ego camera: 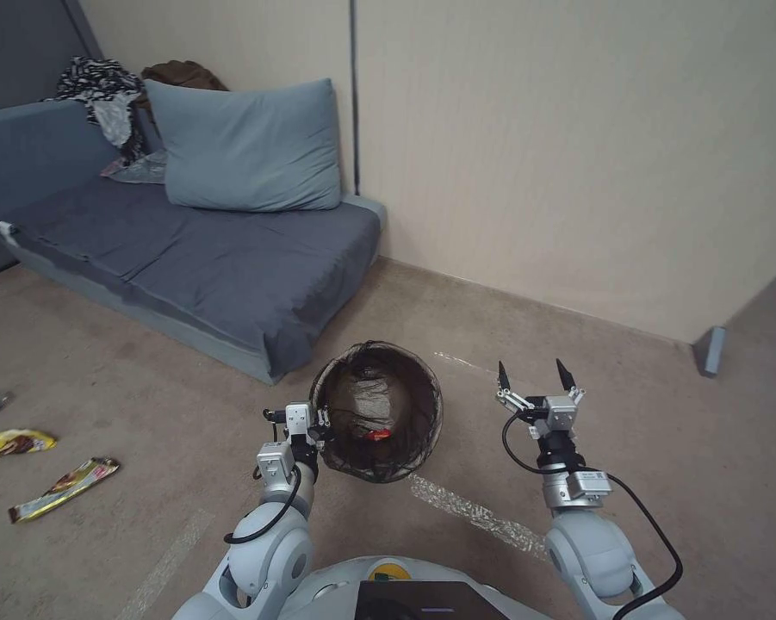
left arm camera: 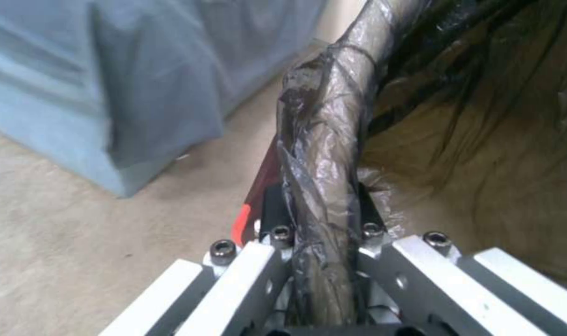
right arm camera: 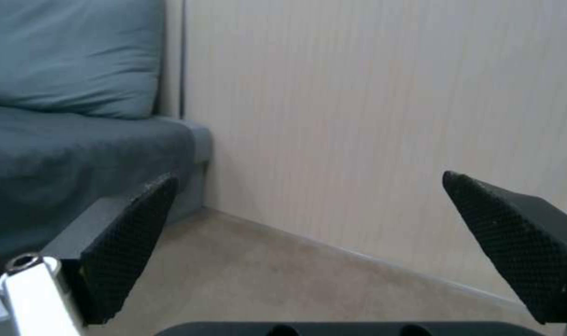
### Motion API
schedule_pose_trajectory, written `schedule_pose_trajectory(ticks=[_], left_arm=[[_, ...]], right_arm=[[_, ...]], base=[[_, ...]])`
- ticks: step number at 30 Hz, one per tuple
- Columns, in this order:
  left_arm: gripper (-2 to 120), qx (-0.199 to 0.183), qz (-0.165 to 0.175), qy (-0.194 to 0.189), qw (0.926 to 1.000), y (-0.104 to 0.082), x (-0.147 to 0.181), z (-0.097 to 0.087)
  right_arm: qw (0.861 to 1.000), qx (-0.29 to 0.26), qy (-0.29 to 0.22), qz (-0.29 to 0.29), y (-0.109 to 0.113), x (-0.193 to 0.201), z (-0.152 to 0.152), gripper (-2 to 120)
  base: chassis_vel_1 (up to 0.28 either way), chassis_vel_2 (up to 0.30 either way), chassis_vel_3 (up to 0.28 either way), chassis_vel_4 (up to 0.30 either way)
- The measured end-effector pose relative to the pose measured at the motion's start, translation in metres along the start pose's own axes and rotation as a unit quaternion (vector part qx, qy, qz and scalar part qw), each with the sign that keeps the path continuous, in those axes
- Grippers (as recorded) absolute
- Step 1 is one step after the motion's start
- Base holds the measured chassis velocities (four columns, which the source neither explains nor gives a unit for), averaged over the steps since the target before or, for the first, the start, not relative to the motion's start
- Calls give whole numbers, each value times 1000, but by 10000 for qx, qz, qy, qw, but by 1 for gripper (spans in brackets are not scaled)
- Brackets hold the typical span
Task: Pick up the trash bin, then pick up the garbage from the floor and place it into the trash bin.
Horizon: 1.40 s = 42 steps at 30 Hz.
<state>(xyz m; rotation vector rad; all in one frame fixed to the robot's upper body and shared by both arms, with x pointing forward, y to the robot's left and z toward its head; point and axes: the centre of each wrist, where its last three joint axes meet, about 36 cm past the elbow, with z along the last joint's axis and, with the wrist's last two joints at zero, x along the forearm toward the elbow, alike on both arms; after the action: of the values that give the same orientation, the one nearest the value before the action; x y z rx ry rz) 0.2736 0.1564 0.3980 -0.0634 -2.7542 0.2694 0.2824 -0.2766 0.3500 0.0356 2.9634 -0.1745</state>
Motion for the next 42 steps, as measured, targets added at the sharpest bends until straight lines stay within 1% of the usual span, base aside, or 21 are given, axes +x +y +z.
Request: schedule_pose_trajectory(ticks=[42], left_arm=[[2,-5,-44,-45,10000,1,-3,1]], right_arm=[[10000,-28,-27,0,2,-10,-2,100]], base=[[122,121,123,123]])
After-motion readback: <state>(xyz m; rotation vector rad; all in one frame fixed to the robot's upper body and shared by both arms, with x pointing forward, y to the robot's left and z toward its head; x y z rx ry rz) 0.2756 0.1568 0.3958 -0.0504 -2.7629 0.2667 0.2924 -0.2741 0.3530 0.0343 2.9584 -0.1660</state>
